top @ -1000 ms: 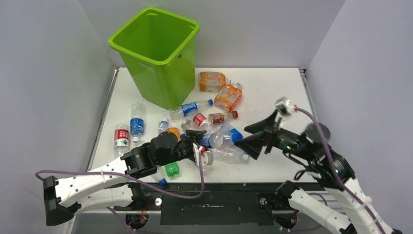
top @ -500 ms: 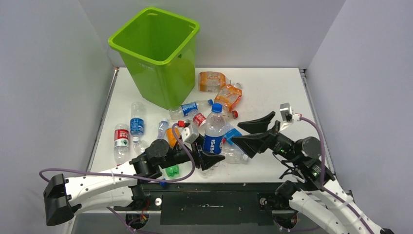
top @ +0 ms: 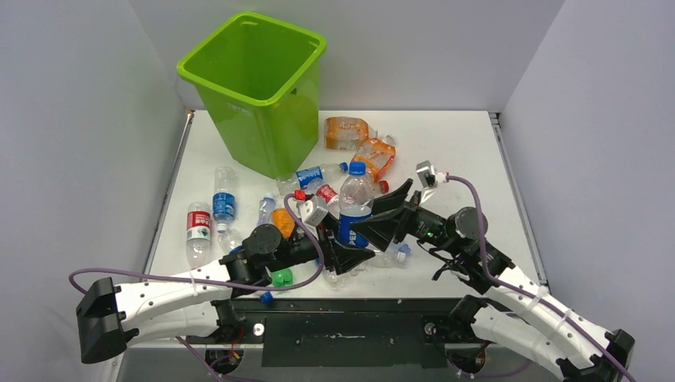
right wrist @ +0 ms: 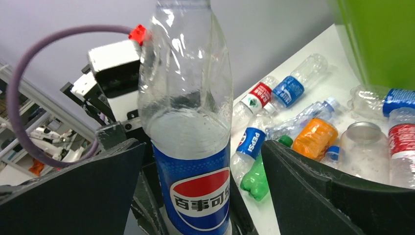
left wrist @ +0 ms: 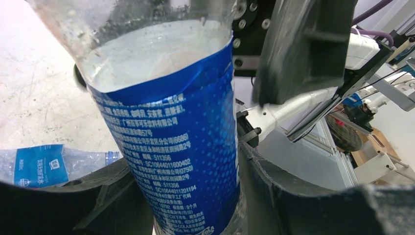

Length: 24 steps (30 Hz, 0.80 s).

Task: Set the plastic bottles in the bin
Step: Place the plastic bottle in the trash bin.

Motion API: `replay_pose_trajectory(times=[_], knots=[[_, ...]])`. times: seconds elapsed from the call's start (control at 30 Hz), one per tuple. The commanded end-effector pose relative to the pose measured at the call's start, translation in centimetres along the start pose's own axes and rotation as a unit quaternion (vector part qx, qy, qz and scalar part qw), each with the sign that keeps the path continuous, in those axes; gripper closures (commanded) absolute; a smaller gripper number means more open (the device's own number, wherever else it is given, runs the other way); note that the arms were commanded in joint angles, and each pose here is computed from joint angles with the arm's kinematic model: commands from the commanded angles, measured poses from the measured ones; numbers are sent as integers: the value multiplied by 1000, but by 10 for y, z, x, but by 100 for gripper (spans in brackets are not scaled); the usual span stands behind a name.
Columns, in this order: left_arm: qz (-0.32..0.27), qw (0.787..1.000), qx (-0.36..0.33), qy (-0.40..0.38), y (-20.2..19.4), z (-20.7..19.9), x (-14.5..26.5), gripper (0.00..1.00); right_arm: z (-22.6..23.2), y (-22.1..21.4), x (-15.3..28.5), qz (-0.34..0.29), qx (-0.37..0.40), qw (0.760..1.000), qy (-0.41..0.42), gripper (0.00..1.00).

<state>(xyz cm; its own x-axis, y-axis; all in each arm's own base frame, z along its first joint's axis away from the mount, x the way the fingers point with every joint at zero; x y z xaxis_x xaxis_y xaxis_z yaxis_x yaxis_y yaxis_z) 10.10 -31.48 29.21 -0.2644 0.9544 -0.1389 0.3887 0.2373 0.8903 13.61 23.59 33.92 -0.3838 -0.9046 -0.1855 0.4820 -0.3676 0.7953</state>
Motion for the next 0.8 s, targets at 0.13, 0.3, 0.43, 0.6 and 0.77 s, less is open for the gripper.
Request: replay_pose_trajectory(times=[0.13,0.3,0.43,0.6,0.77], knots=[[-36,999,-16,-24,32,-16,-11,65,12,-5,-15,-6,17,1000,8,32],[-31,999,-17,-23,27,-15,-8,48,12,-5,-10,-29,16,999,9,57],[-49,999,-15,-19,24,-11,1,4,18,9,2,-57,47,997,1,62],[-122,992,-34,12,44,-8,32,4,21,16,15,-36,107,993,-17,63],[-148,984,-12,98,105,-11,37,4,11,5,27,-1,147,988,-43,63]])
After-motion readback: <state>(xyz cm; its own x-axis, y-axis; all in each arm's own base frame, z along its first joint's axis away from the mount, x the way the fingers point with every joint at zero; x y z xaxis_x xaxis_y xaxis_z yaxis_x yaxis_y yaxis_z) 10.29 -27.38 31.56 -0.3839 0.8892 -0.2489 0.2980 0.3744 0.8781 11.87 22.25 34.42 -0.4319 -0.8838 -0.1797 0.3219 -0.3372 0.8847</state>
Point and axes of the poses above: each gripper's point midway between its finger pads, its own x axis back along the fingers, its own z axis along the line the jaws close on, y = z × x, the point moved 4 cm from there along x, back along the fingers, and after that the axes turned 1 degree about -x, right-handed, at the moved point
